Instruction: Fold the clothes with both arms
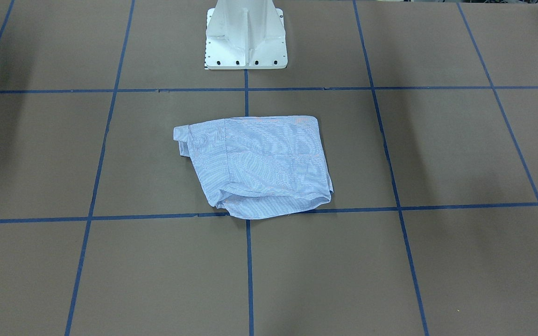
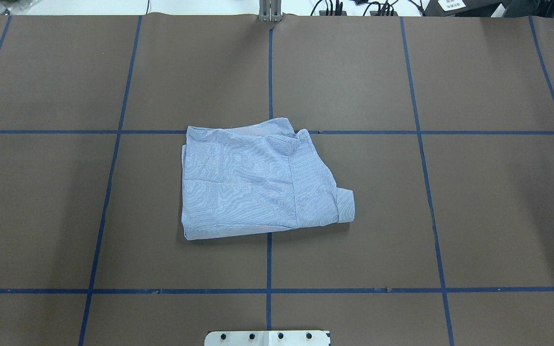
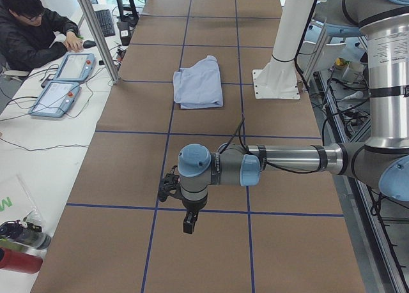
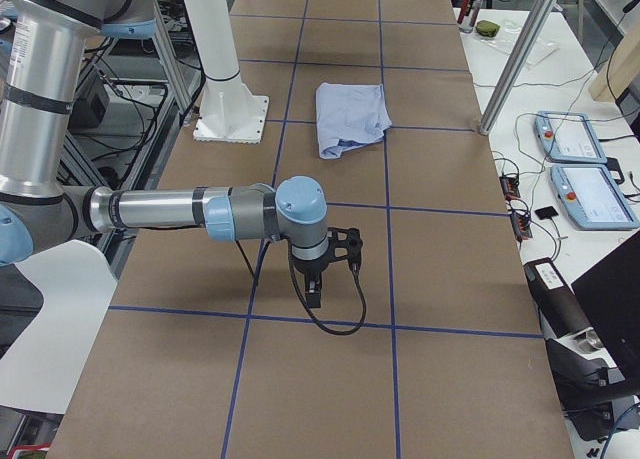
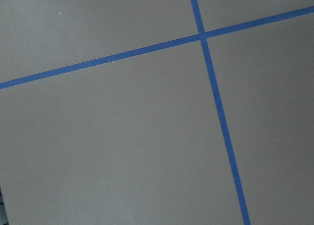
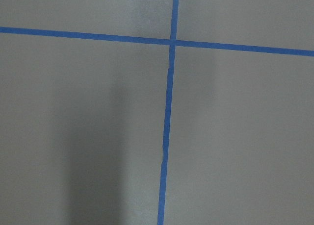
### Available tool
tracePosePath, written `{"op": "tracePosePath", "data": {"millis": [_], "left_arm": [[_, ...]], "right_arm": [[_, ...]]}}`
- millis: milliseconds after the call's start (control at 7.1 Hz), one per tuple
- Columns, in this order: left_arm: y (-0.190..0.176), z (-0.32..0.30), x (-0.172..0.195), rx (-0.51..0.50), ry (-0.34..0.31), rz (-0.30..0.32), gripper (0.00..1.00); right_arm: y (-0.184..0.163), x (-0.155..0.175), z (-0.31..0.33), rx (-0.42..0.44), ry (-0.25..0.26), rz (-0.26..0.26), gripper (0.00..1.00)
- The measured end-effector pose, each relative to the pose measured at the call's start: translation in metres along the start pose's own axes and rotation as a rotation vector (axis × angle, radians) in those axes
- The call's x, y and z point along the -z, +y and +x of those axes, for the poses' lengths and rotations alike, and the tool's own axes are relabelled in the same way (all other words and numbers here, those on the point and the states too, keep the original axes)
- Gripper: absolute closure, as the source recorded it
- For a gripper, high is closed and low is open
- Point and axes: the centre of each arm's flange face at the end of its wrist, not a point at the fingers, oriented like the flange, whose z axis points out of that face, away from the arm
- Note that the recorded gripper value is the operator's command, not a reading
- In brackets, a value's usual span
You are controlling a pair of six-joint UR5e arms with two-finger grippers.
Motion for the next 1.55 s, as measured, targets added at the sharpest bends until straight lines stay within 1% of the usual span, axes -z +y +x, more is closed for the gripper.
{"op": "tracePosePath", "data": {"millis": [141,282,563,704,1267,1549], "left_arm": [[0.0,0.0,0.001,0.001,-0.003,0.0,0.0],[-0.001,0.002,0.001,0.001,0.016,0.006,0.0],[-0.002,0.008,0.0,0.001,0.083,0.022,0.0],[-0.002,0.009,0.0,0.0,0.096,0.025,0.0],[-0.003,0.011,0.001,-0.007,0.103,0.03,0.0],[-0.004,0.011,0.001,-0.01,0.103,0.032,0.0]], "right_arm": [[0.0,0.0,0.0,0.0,0.0,0.0,0.0],[0.0,0.0,0.0,-0.001,0.0,0.0,0.0],[0.0,0.0,0.0,0.0,0.0,0.0,0.0],[0.0,0.0,0.0,0.0,0.0,0.0,0.0],[0.0,-0.001,0.0,-0.001,0.002,0.0,0.0],[0.001,-0.006,0.005,-0.009,0.002,-0.011,0.0]]}}
